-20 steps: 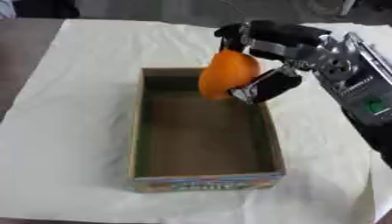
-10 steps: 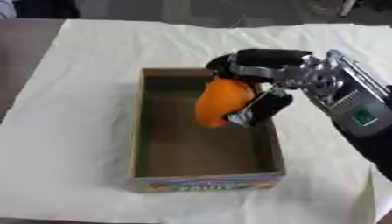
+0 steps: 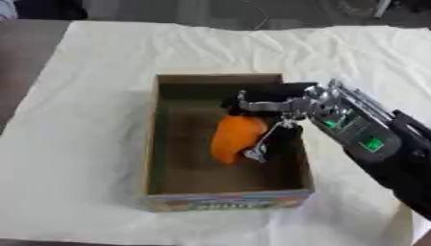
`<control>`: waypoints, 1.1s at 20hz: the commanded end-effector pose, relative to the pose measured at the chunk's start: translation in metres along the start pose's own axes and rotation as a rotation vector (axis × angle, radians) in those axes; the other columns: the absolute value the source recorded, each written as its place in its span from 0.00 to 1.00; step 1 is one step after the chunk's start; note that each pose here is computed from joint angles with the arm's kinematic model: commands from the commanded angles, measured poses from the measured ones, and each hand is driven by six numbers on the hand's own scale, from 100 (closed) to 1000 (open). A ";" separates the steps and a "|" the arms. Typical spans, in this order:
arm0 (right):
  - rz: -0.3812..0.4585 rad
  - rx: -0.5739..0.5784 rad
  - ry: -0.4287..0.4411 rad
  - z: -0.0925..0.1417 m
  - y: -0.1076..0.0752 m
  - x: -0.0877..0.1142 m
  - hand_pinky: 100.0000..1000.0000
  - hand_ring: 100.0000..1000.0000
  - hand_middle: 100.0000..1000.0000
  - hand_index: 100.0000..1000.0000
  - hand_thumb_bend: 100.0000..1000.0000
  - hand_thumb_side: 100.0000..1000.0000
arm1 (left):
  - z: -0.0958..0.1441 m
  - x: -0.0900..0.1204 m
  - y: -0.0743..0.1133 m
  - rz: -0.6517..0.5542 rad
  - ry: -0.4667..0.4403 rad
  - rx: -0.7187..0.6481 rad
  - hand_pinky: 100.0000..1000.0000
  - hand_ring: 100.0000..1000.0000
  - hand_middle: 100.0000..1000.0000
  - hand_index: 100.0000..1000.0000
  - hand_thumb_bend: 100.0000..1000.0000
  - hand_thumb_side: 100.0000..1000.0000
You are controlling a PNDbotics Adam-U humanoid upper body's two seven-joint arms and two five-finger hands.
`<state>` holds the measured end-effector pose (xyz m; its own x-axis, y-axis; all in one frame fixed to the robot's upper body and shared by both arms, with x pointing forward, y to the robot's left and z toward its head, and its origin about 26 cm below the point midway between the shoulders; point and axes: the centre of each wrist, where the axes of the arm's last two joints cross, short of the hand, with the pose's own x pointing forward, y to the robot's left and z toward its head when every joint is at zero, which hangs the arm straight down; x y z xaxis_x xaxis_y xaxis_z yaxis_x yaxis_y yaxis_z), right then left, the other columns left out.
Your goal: Pick up objects on the table and place them in the box.
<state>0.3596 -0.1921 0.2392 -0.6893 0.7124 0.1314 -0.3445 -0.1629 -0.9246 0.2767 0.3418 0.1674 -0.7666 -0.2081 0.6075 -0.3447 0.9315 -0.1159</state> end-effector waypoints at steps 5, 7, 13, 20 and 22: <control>0.078 0.057 -0.049 0.001 -0.009 0.004 0.73 1.00 0.67 0.68 0.00 0.25 | -0.006 0.007 0.001 -0.002 -0.031 -0.008 0.34 0.49 0.62 0.66 0.00 0.74; 0.108 0.089 -0.074 0.002 -0.011 0.004 0.76 1.00 0.74 0.78 0.00 0.47 | -0.006 0.007 0.001 -0.002 -0.031 -0.009 0.34 0.49 0.62 0.66 0.00 0.74; 0.194 0.084 -0.096 0.010 -0.024 0.003 0.80 1.00 0.82 0.91 0.31 0.82 | -0.007 0.007 0.001 -0.002 -0.032 -0.008 0.34 0.49 0.62 0.66 0.00 0.74; 0.276 -0.034 -0.074 0.028 -0.048 0.011 0.80 1.00 0.85 0.95 0.43 0.83 | -0.006 0.007 0.001 -0.003 -0.029 -0.004 0.33 0.49 0.61 0.66 0.00 0.74; 0.297 -0.083 -0.062 0.035 -0.054 0.013 0.80 1.00 0.85 0.95 0.44 0.82 | -0.006 0.007 0.001 -0.004 -0.028 -0.002 0.33 0.49 0.61 0.66 0.00 0.74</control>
<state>0.3531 -0.1933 0.2863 -0.8027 0.5915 -0.0763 -0.1364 -0.3066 -0.9420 0.2768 0.3417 0.1674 -0.7650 -0.2039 0.6110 -0.3445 0.9310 -0.1206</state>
